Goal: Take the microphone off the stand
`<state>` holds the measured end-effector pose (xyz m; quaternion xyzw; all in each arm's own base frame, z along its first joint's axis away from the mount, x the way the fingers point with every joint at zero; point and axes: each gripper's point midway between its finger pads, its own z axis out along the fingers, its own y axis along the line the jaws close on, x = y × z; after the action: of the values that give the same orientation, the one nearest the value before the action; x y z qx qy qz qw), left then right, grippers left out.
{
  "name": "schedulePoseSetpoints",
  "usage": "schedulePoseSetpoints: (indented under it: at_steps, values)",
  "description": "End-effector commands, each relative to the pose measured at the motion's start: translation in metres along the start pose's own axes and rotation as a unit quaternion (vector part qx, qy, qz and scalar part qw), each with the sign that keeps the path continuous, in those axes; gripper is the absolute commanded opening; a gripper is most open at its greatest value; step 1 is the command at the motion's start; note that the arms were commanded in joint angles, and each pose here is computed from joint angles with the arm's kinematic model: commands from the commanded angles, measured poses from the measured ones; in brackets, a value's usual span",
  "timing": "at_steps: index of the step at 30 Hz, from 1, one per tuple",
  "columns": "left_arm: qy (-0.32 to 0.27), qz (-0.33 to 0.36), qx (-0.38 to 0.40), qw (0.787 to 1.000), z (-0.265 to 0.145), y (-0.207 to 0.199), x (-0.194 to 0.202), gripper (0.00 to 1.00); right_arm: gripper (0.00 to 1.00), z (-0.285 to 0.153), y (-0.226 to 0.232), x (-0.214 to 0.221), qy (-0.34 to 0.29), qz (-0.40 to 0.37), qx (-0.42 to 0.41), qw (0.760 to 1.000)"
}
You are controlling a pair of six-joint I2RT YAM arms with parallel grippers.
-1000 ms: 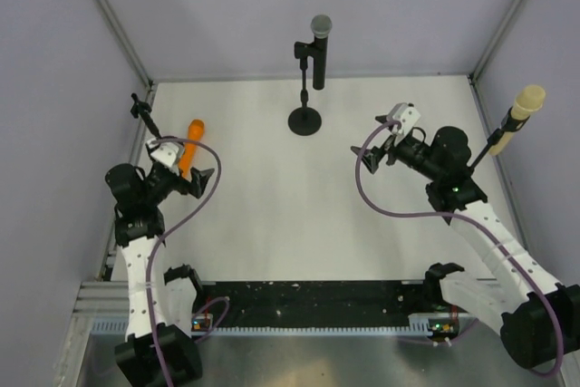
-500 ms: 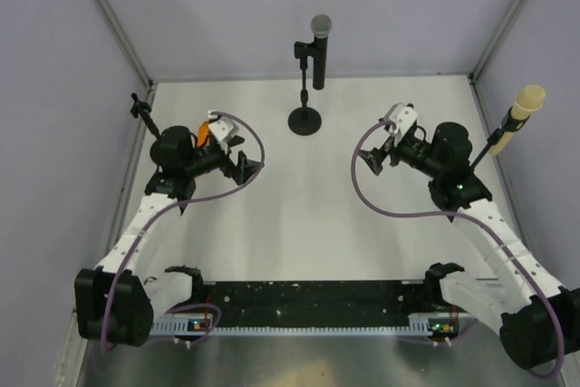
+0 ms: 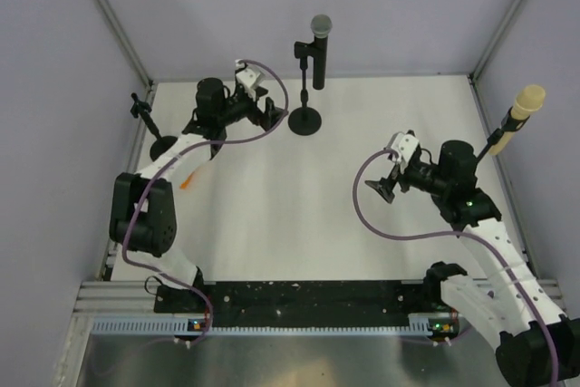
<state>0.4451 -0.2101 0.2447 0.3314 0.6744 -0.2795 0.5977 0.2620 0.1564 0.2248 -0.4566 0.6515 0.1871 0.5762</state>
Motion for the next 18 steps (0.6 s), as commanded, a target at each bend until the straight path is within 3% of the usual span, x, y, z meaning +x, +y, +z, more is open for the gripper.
schedulePoseSetpoints:
  at_steps: [1,9,14,18]
  values:
    - [-0.060,0.032,0.005,0.998,0.032,0.017,-0.033,0.99,0.99,-0.017,-0.010,-0.012,-0.005,-0.006,0.010,1.000]
    - [-0.087,0.062,0.056,0.993,0.081,0.035,-0.029,0.91,0.99,-0.022,-0.020,0.001,-0.009,0.031,0.001,0.999]
    - [-0.104,0.073,0.091,0.988,0.104,0.040,-0.029,0.71,0.99,-0.023,-0.030,0.014,-0.005,0.035,0.023,0.999]
    - [-0.116,0.071,0.118,0.984,0.118,0.042,-0.022,0.65,0.99,-0.026,-0.037,0.028,0.005,0.035,0.042,0.998]
